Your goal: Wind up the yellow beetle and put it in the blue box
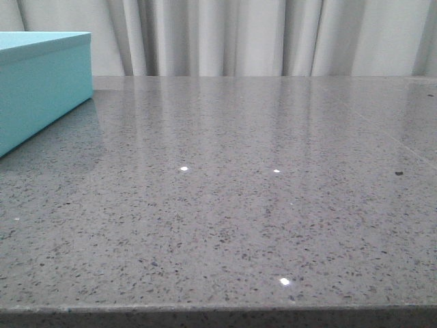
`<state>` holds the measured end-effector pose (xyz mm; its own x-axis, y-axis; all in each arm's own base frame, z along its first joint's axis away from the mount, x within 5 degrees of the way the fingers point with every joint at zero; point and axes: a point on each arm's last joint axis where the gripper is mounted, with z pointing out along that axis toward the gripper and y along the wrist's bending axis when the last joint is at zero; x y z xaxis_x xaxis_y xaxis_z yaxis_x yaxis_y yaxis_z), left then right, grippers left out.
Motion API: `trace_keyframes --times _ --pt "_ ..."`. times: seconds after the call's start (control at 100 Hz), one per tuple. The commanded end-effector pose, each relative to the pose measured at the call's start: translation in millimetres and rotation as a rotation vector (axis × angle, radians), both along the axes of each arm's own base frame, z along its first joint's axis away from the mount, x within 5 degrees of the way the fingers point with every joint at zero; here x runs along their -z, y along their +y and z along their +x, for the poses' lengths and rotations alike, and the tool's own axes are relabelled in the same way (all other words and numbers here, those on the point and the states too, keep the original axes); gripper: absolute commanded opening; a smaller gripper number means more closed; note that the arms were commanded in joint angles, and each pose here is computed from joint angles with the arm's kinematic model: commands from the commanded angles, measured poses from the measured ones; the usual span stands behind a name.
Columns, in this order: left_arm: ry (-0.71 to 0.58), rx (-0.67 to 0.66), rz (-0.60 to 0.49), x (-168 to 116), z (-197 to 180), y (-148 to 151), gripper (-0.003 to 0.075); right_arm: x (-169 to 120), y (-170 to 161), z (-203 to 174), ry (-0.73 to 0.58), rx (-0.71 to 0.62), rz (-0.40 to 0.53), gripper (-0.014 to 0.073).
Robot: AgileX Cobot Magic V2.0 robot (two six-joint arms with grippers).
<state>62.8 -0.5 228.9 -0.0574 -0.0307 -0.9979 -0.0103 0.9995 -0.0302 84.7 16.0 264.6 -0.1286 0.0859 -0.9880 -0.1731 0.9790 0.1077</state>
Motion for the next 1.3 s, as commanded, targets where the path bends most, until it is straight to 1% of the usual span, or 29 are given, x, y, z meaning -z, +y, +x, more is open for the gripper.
trace_keyframes --times 0.0,0.1,0.22,0.27,0.38,1.29 --pt "-0.164 -0.02 -0.006 -11.9 -1.6 2.3 -0.0018 -17.2 0.9 0.3 -0.111 -0.011 0.004 -0.0059" --pt "-0.205 -0.022 0.002 -1.2 -3.4 2.7 -0.0018 -17.2 0.9 0.3 -0.111 -0.011 0.004 -0.0059" --pt "-0.21 -0.021 -0.005 16.0 -6.8 2.6 -0.0018 -17.2 0.9 0.3 -0.111 -0.011 0.004 -0.0059" --pt "-0.167 -0.011 -0.005 20.4 -9.3 1.5 -0.0018 -17.2 0.9 0.3 -0.111 -0.011 0.004 -0.0059" --pt "-0.141 -0.008 0.002 22.5 -8.6 1.3 -0.0018 -17.1 0.9 0.3 -0.111 -0.011 0.004 -0.0059" --pt "-0.145 -0.007 0.0 22.1 -8.7 1.2 -0.0018 -17.1 1.0 0.4 -0.11 -0.011 0.004 -0.0059"
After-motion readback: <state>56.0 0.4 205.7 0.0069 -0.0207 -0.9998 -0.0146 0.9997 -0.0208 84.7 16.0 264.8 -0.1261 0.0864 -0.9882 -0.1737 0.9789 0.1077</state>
